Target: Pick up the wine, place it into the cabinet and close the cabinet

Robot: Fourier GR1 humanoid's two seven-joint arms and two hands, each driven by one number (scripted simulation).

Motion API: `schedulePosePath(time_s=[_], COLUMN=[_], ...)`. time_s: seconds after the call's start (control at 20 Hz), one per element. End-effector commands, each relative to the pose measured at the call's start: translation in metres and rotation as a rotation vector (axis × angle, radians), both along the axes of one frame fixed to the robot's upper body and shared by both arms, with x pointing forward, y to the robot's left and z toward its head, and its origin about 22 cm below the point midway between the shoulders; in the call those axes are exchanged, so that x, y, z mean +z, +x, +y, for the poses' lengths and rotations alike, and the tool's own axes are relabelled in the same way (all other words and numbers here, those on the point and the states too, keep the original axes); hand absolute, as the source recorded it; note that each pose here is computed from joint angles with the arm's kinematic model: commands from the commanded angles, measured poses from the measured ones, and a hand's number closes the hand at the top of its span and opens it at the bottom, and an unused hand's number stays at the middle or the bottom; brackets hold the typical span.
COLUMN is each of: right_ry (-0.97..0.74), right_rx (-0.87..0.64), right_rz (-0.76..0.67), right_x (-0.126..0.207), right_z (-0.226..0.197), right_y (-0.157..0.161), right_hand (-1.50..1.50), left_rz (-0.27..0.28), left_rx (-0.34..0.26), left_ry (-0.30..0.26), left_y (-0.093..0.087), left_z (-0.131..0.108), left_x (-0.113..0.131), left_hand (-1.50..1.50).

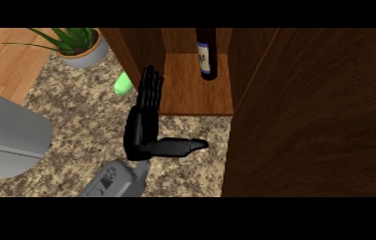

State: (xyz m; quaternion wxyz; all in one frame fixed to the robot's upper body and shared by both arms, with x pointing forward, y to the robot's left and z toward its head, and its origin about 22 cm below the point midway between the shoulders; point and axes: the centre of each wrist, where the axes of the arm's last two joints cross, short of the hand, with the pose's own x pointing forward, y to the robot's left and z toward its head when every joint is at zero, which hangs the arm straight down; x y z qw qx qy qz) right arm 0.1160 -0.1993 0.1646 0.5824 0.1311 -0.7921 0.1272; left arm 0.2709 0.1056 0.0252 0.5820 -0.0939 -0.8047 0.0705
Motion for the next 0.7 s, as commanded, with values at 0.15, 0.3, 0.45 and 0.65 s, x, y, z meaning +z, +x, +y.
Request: schedulePosePath(time_s=[0.15, 0.3, 0.45, 0.65], right_ry=[-0.054, -0.173, -0.153, -0.13], right_rx=[0.068, 0.215, 0.398, 0.485], right_rz=[-0.01, -0.009, 0.071, 0.05], right_x=[0.032, 0.028, 0.023, 0.026], right_z=[-0.012, -0.004, 0.003, 0.017], right_y=[-0.041, -0.033, -0.037, -0.045], right_hand=[1.5, 1.5, 1.5, 1.5], left_rz=[-0.016, -0.012, 0.001, -0.014], left_rx=[0.0, 0.021, 0.03, 0.047], left_ry=[-0.042, -0.022, 0.001, 0.0], left_y=[-0.07, -0.078, -0.087, -0.107], left_z=[0.004, 0.019, 0.03, 0.048], left_x=[0.013, 0.01, -0.003, 0.006], left_hand=[-1.5, -1.5, -1.5, -1.5])
